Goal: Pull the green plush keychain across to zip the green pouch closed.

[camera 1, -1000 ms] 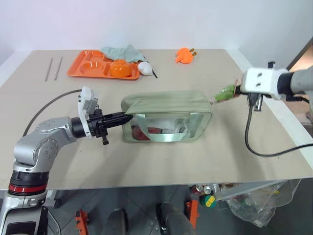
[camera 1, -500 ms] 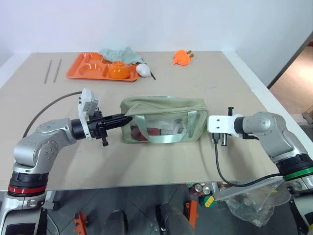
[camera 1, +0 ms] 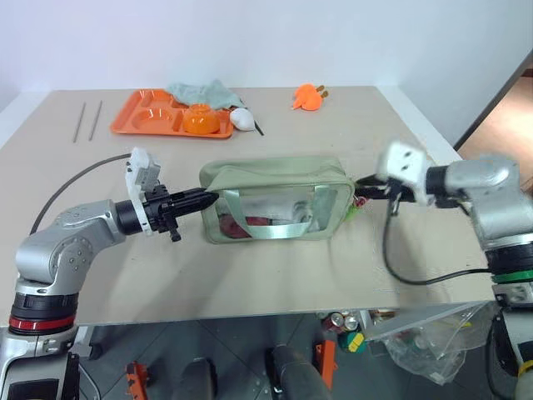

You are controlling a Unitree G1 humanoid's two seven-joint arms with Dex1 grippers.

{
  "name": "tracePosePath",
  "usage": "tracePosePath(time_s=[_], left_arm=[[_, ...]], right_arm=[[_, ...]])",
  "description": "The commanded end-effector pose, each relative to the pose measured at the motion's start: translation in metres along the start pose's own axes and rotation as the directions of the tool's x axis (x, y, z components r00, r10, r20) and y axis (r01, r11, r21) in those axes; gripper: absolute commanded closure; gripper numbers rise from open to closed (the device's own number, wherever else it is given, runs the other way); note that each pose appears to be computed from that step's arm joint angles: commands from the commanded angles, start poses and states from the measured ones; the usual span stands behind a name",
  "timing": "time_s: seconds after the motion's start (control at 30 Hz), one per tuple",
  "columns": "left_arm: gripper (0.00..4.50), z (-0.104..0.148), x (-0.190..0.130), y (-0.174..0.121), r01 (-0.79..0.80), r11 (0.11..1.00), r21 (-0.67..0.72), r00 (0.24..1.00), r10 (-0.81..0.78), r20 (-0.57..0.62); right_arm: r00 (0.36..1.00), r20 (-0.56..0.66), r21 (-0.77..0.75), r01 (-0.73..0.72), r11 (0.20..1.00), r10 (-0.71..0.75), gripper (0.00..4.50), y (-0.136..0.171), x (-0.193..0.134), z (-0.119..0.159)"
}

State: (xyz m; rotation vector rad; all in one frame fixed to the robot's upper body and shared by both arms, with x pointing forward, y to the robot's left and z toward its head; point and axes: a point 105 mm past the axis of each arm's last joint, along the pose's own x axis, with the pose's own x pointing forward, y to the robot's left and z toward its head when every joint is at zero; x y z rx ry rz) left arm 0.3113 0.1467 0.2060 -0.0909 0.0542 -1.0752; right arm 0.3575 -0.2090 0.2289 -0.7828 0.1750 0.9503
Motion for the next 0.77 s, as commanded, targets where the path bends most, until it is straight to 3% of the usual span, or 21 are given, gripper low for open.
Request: tracePosePath(time_s=[0.03, 0.17, 0.3, 0.4, 0.57, 0.77], left_arm=[[2.97, 0.008, -0.008, 0.004, -0.033, 0.999, 0.018, 0.999, 0.033, 0.013], [1.49, 0.018, -0.015, -0.001, -0.014, 1.0, 0.009, 0.999, 0.014, 0.03], [0.1, 0.028, -0.036, -0.003, -0.047, 0.998, 0.034, 0.999, 0.046, 0.025], [0.1, 0.027, -0.064, -0.001, -0.103, 0.994, 0.022, 0.994, 0.103, 0.025], [0.1, 0.005, -0.11, 0.024, -0.367, 0.93, -0.03, 0.93, 0.367, 0.016], [0.1, -0.019, -0.117, 0.02, -0.407, 0.911, -0.066, 0.913, 0.408, -0.006]], right_arm=[[0.996, 0.09, 0.049, 0.021, 0.999, -0.026, 2.69, -0.006, -0.019, 0.019], [0.993, 0.114, 0.12, -0.054, 0.991, 0.04, 1.18, 0.011, -0.028, 0.013], [0.995, 0.102, 0.164, -0.032, 0.986, 0.015, 1.15, 0.013, -0.04, 0.003], [0.995, 0.094, 0.222, 0.002, 0.975, -0.023, 1.15, 0.012, -0.049, -0.009], [0.992, 0.088, 0.341, 0.057, 0.938, -0.093, 1.15, 0.019, -0.059, -0.031], [0.987, 0.104, 0.387, 0.076, 0.919, -0.125, 1.15, 0.026, -0.056, -0.033]])
